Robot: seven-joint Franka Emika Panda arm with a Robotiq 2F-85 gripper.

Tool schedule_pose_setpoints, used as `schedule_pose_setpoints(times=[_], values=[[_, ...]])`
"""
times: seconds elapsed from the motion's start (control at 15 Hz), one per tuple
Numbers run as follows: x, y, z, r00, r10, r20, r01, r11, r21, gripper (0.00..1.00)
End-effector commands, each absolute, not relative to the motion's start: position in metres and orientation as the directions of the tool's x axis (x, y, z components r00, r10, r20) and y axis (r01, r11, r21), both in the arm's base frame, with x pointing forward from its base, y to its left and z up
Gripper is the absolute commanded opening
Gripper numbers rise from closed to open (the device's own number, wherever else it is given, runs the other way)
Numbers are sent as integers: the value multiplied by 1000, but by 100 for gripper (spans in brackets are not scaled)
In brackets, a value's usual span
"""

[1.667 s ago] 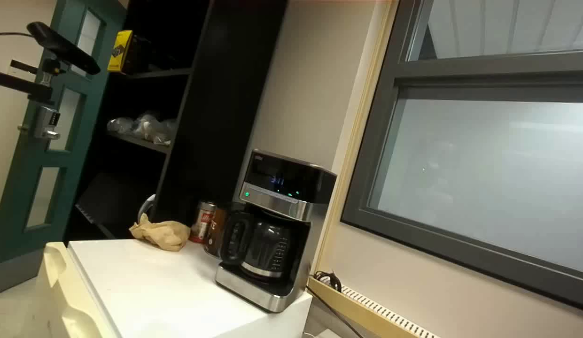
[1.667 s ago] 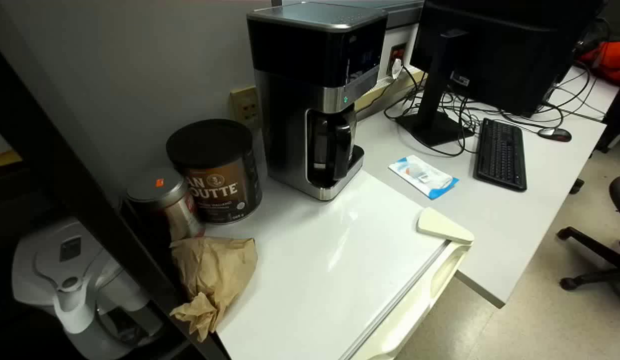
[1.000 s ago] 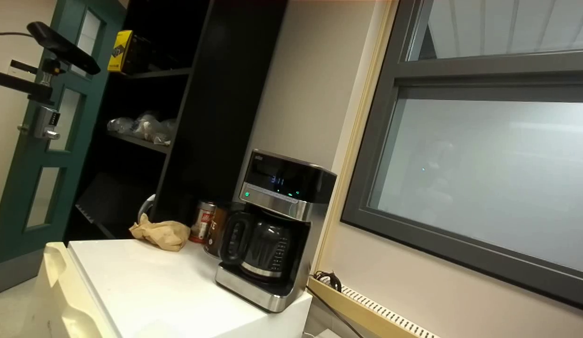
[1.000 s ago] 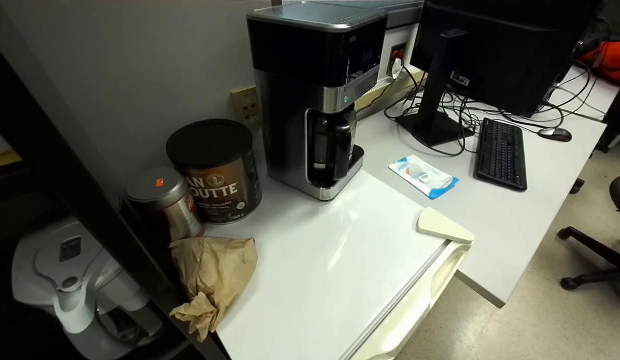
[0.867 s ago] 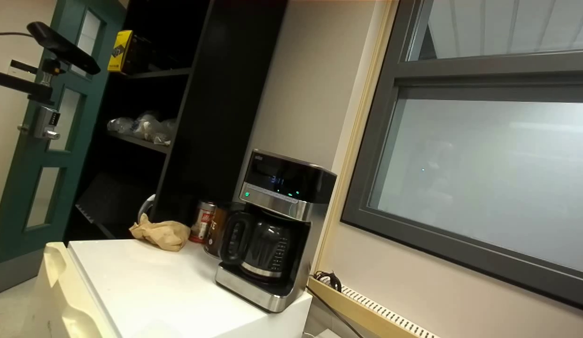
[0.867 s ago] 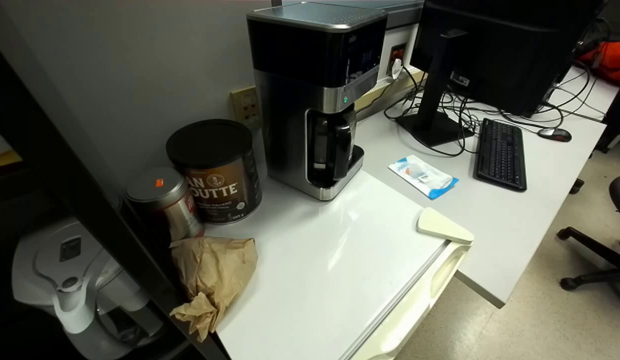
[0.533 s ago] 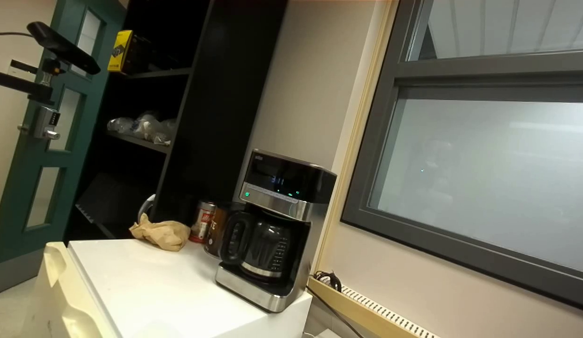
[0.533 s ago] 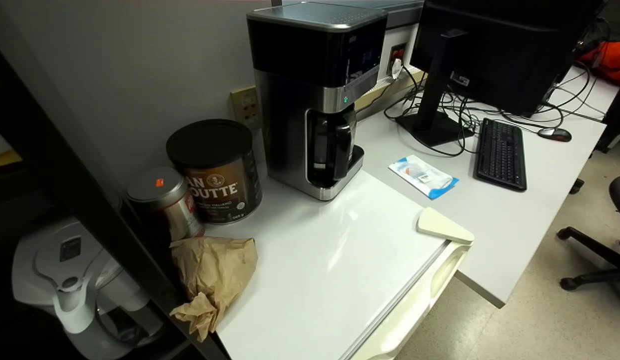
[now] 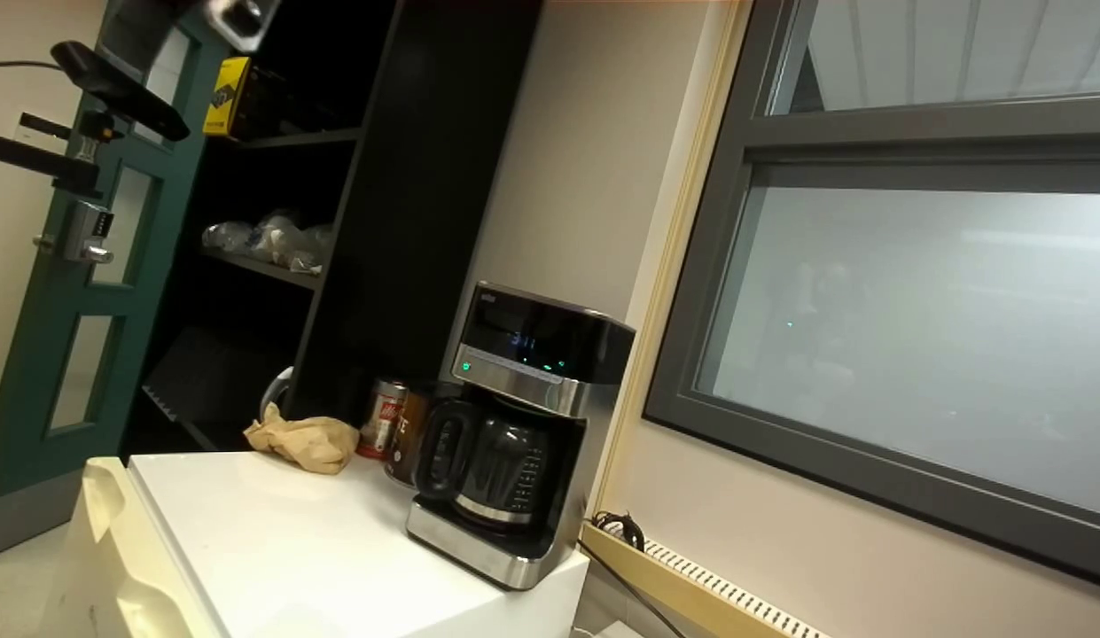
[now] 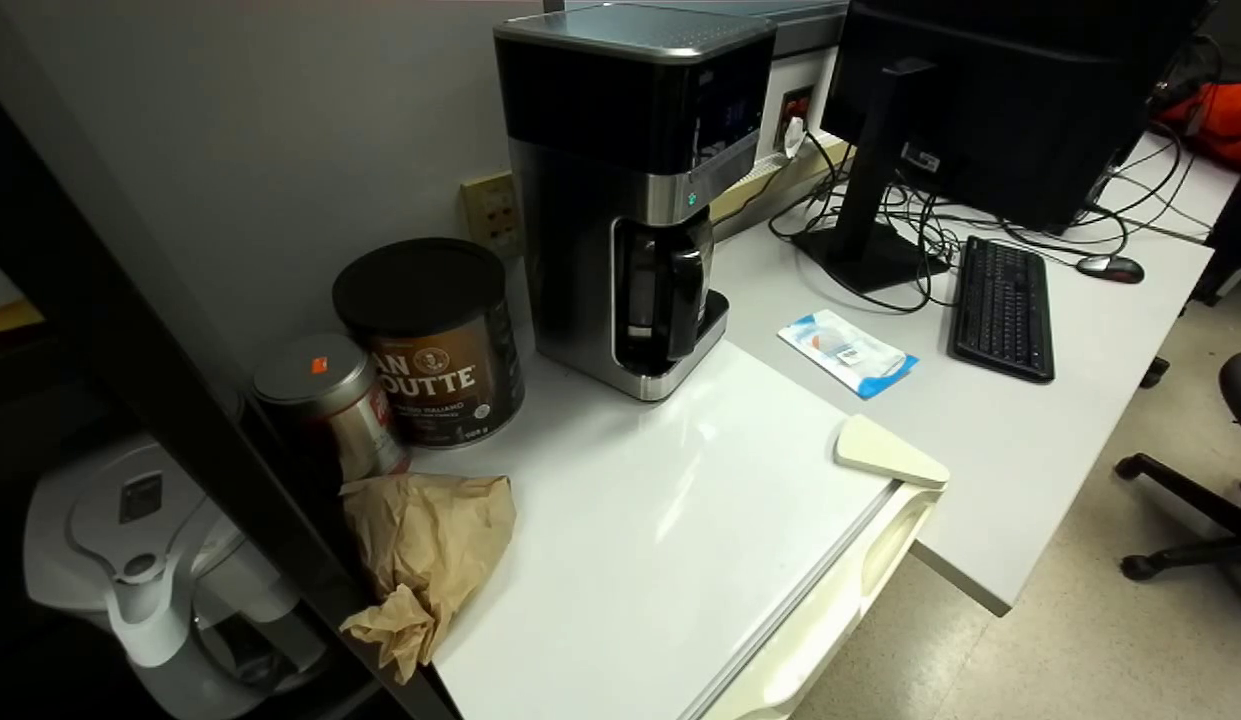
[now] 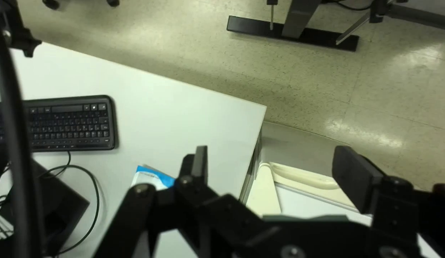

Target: Press the button on the right side of the coffee machine

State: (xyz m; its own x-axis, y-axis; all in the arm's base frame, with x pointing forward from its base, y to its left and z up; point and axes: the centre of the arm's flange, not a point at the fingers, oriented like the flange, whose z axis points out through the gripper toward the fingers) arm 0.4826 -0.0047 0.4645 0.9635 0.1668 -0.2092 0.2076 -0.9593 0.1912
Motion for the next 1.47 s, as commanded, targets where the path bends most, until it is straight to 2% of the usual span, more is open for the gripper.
schedule_pose_setpoints(times=[0.0, 0.47, 0.53, 1.4], values=[[536, -7, 457, 941, 278, -191, 324, -903, 282, 58], [604, 0, 427, 871, 484, -81, 469, -774, 426, 5], [613, 2, 423, 860, 506, -63, 479, -759, 441, 1], [711, 21, 373, 739, 660, 136, 507, -678, 533, 0]])
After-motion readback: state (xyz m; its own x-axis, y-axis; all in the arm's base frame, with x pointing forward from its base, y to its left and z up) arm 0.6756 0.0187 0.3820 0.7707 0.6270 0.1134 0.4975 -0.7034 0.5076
